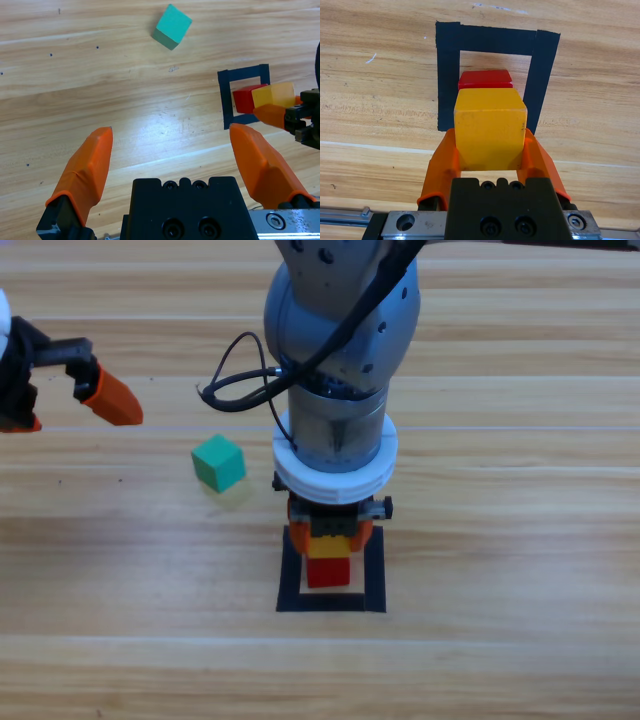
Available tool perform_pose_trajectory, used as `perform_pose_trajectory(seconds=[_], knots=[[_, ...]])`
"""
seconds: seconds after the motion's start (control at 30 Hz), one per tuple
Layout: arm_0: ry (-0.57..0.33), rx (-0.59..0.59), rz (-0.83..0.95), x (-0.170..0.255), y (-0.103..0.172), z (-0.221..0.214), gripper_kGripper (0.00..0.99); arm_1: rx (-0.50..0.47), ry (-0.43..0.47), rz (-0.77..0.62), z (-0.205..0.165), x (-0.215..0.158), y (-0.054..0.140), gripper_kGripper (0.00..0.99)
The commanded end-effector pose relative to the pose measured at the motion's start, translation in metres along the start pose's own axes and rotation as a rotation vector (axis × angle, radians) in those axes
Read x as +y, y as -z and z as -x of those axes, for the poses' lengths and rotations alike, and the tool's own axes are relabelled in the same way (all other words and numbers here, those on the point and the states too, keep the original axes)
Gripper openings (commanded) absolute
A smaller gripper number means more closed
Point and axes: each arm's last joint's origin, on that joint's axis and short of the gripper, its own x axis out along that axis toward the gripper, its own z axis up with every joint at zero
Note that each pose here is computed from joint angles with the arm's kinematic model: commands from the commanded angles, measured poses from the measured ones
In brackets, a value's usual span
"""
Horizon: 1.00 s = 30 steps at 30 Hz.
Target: Stack the blocks in the rectangular block: red at the bottom, yellow in the middle, green on top
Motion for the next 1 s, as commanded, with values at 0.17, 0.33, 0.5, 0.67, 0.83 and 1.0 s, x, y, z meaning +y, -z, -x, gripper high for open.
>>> perform_pose_trajectory(seconds=[0.17, 0.33, 0.5, 0.67, 0.83, 1.0], knots=[[-0.02, 0.044, 0.024, 0.004, 0.003, -0.019, 0.99, 0.037, 0.068, 0.028, -0.034, 0.012, 0.012, 0.186], [-0.023, 0.048, 0.023, 0.004, 0.003, -0.02, 0.99, 0.036, 0.066, 0.029, -0.033, 0.012, 0.011, 0.807], [-0.023, 0.049, 0.023, 0.005, 0.004, -0.021, 0.99, 0.027, 0.066, 0.033, -0.028, 0.011, 0.01, 0.99], [-0.023, 0.049, 0.023, 0.005, 0.004, -0.02, 0.989, -0.001, 0.045, 0.034, -0.009, 0.011, 0.008, 0.99], [-0.001, 0.006, 0.063, 0.003, -0.002, -0.009, 0.99, -0.119, -0.042, 0.069, 0.062, 0.0, 0.011, 0.99], [0.02, -0.037, 0.199, -0.011, -0.029, -0.012, 0.988, -0.292, -0.147, 0.161, 0.148, -0.03, 0.028, 0.99]])
